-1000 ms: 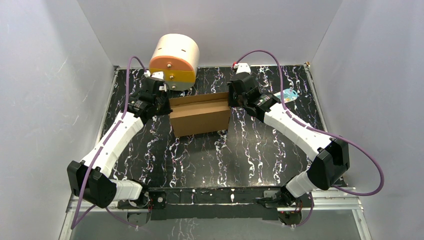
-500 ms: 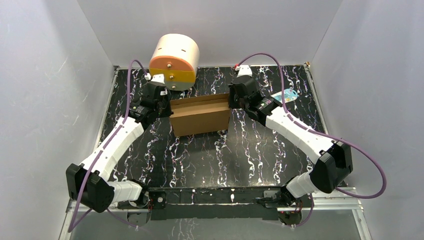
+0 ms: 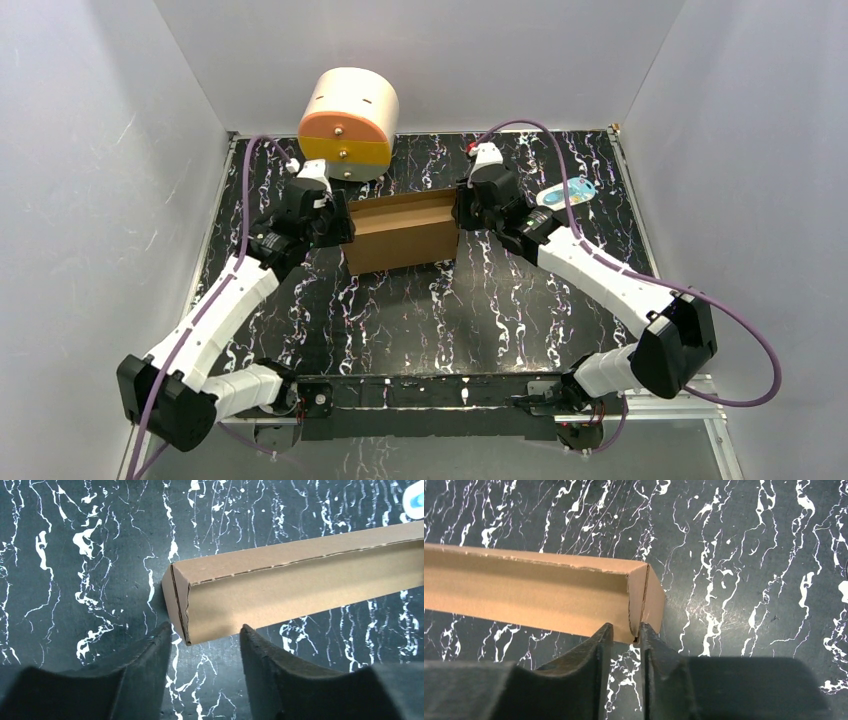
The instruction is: Fold the paper box
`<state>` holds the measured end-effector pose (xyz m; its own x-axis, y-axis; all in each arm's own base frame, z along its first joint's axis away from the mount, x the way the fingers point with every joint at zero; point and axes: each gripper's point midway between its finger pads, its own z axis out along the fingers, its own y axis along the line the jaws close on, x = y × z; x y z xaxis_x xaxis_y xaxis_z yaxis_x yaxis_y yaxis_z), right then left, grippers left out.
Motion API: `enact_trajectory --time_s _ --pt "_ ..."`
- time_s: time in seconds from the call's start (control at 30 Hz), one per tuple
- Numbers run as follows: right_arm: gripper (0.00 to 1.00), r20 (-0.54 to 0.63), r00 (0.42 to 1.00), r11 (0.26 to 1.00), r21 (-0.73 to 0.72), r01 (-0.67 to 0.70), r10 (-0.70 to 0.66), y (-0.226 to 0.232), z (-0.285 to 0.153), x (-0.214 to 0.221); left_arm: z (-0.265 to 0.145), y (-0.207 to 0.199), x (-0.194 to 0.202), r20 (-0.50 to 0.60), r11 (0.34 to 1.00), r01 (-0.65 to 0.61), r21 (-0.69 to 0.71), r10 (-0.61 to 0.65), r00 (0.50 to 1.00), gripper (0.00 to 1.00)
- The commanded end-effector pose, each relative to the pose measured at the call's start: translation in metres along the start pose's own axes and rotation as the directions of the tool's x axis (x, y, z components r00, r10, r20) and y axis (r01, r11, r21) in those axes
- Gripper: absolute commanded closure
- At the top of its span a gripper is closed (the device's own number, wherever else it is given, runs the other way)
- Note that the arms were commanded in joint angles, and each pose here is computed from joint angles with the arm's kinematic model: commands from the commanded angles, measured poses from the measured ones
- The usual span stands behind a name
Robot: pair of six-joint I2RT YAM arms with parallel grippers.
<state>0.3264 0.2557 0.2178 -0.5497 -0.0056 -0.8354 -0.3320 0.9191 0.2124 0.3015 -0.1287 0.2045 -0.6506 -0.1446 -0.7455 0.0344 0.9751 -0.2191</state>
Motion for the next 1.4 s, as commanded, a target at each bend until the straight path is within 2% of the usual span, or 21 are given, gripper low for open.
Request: enact_trajectory --time_s 0.0,0.1,0.23,0.4,0.57,0.8,1.1,1.37 --pt "0.61 0.054 0.998 0.998 -0.059 0.032 -0.029 0.008 -0.018 -0.017 -0.023 -0.005 -0.01 0.059 0.998 0.026 0.05 -0.029 0.998 0.44" --pt "0.55 0.068 0.997 0.996 -0.083 0.037 -0.031 0.008 -0.025 -0.023 -0.033 -0.008 -0.018 0.102 0.996 0.031 0.078 -0.039 0.994 0.3" --pt "0.5 0.126 0.992 0.995 -0.09 0.036 -0.025 0.004 -0.037 -0.048 -0.047 -0.008 -0.037 0.167 0.994 0.064 0.085 -0.078 0.983 0.18" --pt "0.48 0.176 0.984 0.997 -0.08 0.018 -0.004 -0.008 -0.032 -0.078 -0.048 0.0 -0.066 0.245 0.982 0.154 0.106 -0.176 0.954 0.15" --pt "0.48 0.235 0.971 0.996 -0.088 -0.014 0.034 -0.015 -0.026 -0.103 -0.027 0.018 -0.084 0.238 0.955 0.261 0.143 -0.289 0.927 0.25" --pt "0.52 0.235 0.971 0.994 -0.104 -0.014 0.038 -0.011 -0.009 -0.111 -0.006 0.011 -0.087 0.2 0.946 0.276 0.169 -0.307 0.93 0.41" --pt "0.57 0.125 0.991 0.988 -0.152 -0.022 0.041 -0.006 0.005 -0.072 0.008 0.003 -0.052 0.066 0.938 0.283 0.199 -0.301 0.951 0.6" --pt "0.59 0.048 0.997 0.982 -0.184 -0.044 0.054 -0.009 0.009 -0.027 0.009 0.002 -0.016 -0.015 0.922 0.316 0.223 -0.321 0.947 0.62"
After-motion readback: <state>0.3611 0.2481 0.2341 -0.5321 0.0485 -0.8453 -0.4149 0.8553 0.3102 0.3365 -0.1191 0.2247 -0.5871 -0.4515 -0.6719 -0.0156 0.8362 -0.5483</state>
